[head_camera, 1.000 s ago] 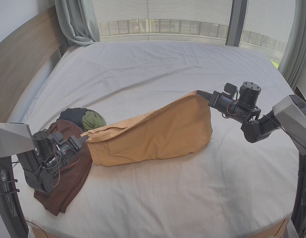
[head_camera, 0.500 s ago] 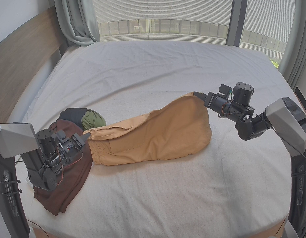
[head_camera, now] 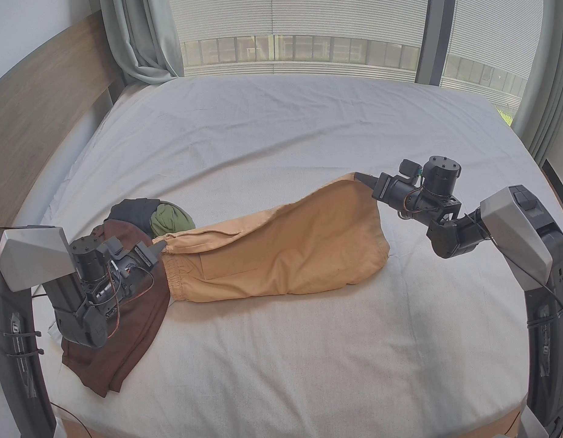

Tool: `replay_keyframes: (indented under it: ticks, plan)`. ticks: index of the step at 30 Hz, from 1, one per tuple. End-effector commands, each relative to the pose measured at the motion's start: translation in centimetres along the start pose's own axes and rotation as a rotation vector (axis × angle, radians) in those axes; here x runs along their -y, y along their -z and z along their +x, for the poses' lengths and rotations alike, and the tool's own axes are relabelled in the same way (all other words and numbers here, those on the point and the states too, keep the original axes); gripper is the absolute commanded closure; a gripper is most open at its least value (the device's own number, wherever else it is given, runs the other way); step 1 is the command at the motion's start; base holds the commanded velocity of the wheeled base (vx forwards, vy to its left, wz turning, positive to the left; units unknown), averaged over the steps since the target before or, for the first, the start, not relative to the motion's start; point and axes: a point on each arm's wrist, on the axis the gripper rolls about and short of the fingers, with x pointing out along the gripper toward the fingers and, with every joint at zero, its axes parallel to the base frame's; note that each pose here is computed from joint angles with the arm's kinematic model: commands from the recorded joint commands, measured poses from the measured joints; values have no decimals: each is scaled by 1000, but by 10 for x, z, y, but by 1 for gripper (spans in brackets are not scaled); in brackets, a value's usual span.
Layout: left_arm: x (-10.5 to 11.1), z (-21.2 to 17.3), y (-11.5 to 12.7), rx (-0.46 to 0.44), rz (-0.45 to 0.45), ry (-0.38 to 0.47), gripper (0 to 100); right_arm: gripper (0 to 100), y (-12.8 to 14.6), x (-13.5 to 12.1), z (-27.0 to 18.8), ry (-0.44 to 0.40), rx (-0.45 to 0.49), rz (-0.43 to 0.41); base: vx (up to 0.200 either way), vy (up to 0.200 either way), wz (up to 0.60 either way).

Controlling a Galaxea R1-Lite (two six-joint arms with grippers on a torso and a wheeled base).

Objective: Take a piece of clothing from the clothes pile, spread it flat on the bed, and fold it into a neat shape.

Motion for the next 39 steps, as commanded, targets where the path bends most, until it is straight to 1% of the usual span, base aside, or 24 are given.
replay_keyframes:
  ticks: [1,10,11,13,14,16,19,22,24,26,29,31,32,33,34,35,37,38,39]
  plan:
    - [-5,4,5,-10,-1,-9,100,100,5,4,3,1,-4,2,0,0,0]
    - [-11,7,6,-9,-3,-16,100,100,9,7,6,-3,0,-1,0,0,0]
    - [-10,7,6,-7,-2,-14,100,0,6,7,7,-9,9,-6,0,0,0]
    - [-10,7,6,-9,-4,-14,100,0,4,6,8,-13,17,-12,0,0,0]
    - [-10,7,6,-8,-6,-13,0,0,3,6,10,-16,22,-15,0,0,0]
    - [-10,8,6,-7,-9,-10,0,0,4,9,13,-15,36,-21,0,0,0]
    - [-10,8,2,4,-10,-8,0,0,2,7,17,14,75,-29,0,0,0]
    - [-10,8,-4,26,-31,-6,0,0,2,4,16,22,73,-26,0,0,0]
    - [-7,7,-8,46,-32,-6,0,0,2,-1,13,24,60,-21,0,0,0]
    - [-3,5,-12,56,-26,-3,0,0,-3,-12,7,23,47,-18,0,0,0]
    - [11,-1,-19,70,-12,27,0,0,-1,-24,-7,36,8,-14,0,0,0]
    - [22,-8,-21,61,-6,48,0,0,5,-38,-21,33,-35,-16,0,0,0]
    - [23,-9,-20,55,-5,53,0,0,6,-41,-24,29,-40,-16,0,0,0]
    - [32,-14,-18,32,10,77,0,0,11,-53,-38,8,-73,-7,0,0,0]
    - [32,-14,-18,32,10,77,0,0,11,-53,-38,8,-73,-7,0,0,0]
    - [38,-19,-17,6,45,106,0,0,19,-62,-49,-16,-106,-4,0,0,0]
    - [40,-25,-14,-15,96,115,0,0,27,-64,-57,-14,-121,-18,0,0,0]
    - [40,-25,-14,-15,96,115,0,0,27,-64,-57,-14,-121,-18,0,0,0]
    - [40,-28,-11,-29,137,114,0,0,32,-64,-63,-11,-128,-40,0,0,0]
